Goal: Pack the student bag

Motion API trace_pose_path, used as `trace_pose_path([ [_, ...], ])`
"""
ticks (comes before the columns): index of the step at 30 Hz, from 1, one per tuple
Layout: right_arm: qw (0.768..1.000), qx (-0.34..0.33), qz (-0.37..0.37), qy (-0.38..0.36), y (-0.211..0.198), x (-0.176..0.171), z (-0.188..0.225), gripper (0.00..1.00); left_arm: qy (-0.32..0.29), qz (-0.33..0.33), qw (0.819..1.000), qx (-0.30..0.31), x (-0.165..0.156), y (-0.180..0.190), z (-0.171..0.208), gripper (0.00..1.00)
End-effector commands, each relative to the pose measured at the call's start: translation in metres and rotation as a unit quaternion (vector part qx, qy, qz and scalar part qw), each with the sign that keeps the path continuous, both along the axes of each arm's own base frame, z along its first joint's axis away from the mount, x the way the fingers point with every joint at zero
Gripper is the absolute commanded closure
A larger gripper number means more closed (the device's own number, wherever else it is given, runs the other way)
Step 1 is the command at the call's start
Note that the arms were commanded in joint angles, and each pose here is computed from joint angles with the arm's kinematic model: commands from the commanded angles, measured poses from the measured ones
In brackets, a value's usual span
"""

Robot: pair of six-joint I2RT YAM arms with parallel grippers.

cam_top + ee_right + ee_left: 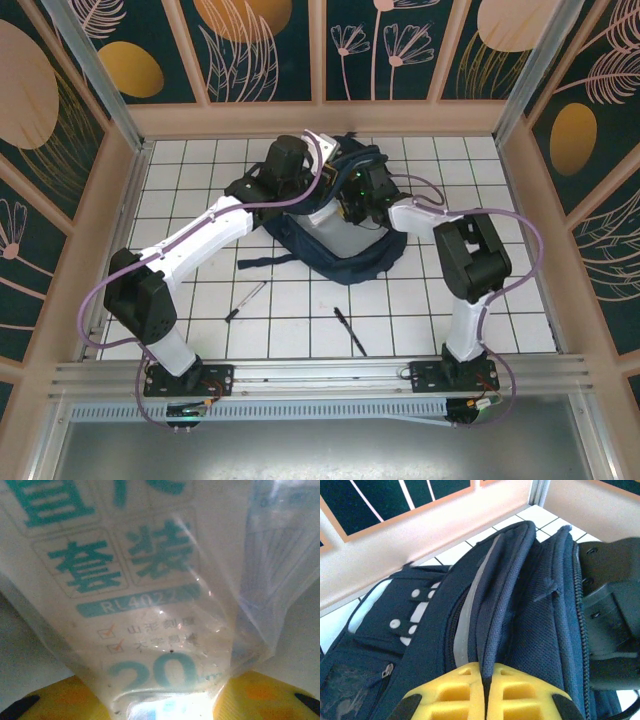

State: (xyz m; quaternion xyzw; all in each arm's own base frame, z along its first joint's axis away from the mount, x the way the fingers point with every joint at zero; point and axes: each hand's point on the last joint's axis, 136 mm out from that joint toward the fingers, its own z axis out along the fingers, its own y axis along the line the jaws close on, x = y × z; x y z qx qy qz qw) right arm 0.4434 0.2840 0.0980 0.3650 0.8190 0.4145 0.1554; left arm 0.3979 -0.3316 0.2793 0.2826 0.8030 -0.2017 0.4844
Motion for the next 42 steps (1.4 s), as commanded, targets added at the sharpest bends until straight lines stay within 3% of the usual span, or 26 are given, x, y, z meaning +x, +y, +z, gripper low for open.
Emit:
trace_pose_path([
  [1,0.998,0.019,-0.027,-0.05,0.013,0.026,0.023,0.55,-0.092,-0.039,0.991,-0.087,-0.004,-0.018,0.089,1.0],
  [6,0.995,-0.008,0.001,-0.098,0.029,0.034,0.032,0.54,-0.102,-0.045,0.99,-0.082,-0.005,-0.018,0.09,1.0],
  [12,0.998,0.007,0.03,-0.056,0.065,-0.017,0.031,0.54,-0.11,-0.033,0.991,-0.071,0.002,-0.017,0.085,1.0],
  [15,0.996,0.024,0.062,-0.062,0.077,-0.021,0.035,0.54,-0.109,-0.034,0.991,-0.067,0.004,-0.018,0.082,1.0],
  [22,0.981,-0.037,0.098,-0.162,0.052,0.016,0.037,0.51,-0.108,-0.038,0.991,-0.065,-0.005,-0.013,0.08,1.0],
  [25,0.97,-0.037,0.127,-0.204,0.055,0.021,0.042,0.42,-0.114,-0.036,0.991,-0.06,-0.008,-0.009,0.08,1.0],
  [28,0.969,-0.091,0.126,-0.19,0.042,0.018,0.027,0.29,-0.116,-0.015,0.992,-0.051,-0.004,-0.002,0.076,1.0],
  [33,0.965,-0.135,0.121,-0.188,0.007,-0.018,0.031,0.17,-0.118,0.023,0.992,-0.04,0.002,0.012,0.06,1.0],
  [42,0.949,-0.2,0.17,-0.176,-0.062,-0.095,0.022,0.15,-0.119,0.059,0.991,-0.005,0.019,0.035,0.035,1.0],
])
